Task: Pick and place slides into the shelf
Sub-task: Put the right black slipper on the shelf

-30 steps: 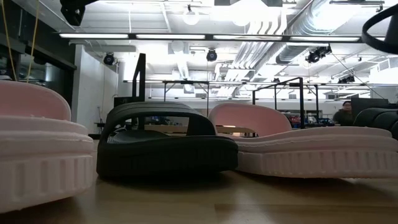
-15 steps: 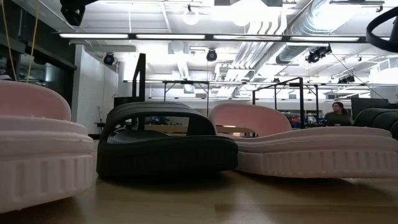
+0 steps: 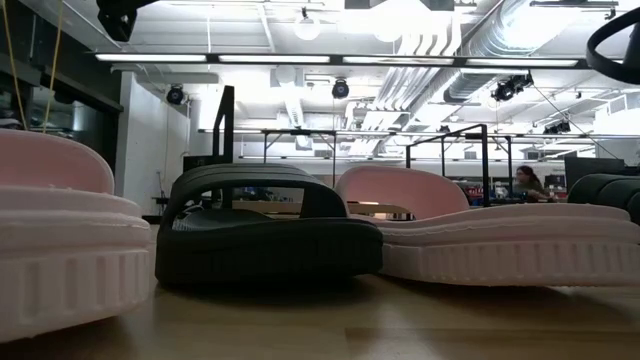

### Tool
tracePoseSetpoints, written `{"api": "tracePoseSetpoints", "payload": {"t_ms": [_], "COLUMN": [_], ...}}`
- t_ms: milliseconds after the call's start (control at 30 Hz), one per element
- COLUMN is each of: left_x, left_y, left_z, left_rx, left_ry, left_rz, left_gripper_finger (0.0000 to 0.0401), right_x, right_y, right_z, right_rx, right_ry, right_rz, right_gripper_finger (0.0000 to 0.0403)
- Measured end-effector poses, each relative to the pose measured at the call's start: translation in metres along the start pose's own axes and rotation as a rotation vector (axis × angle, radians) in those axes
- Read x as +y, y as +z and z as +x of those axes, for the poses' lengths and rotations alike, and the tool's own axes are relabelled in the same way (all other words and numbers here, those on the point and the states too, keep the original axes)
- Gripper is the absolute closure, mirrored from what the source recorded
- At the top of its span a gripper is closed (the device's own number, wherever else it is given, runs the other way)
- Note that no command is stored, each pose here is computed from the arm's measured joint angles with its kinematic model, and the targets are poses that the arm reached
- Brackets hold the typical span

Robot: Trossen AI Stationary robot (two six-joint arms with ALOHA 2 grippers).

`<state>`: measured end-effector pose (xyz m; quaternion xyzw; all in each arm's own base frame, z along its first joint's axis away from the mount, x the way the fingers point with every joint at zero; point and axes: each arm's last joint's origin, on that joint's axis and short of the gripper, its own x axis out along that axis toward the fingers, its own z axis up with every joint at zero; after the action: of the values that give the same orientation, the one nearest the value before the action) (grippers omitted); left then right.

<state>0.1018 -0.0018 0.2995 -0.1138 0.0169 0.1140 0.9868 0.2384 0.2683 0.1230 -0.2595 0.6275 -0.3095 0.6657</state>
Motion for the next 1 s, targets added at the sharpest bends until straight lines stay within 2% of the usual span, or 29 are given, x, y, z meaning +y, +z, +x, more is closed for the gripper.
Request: {"api": "tracePoseSetpoints", "payload": {"t_ms": [1000], "left_x": [0.0], "left_y": [0.0], "left_z": [0.0], "left_rx": [0.0], "left_ry": [0.0], "left_rz": [0.0], "left_gripper_finger": [0.0224], "right_x": [-0.0027], "right_y": [0.005], "right_z": [0.0038], "right_rx": [0.02], "right_ry": [0.0], "right_rz": [-0.009], "right_gripper_finger": [0.0215]}}
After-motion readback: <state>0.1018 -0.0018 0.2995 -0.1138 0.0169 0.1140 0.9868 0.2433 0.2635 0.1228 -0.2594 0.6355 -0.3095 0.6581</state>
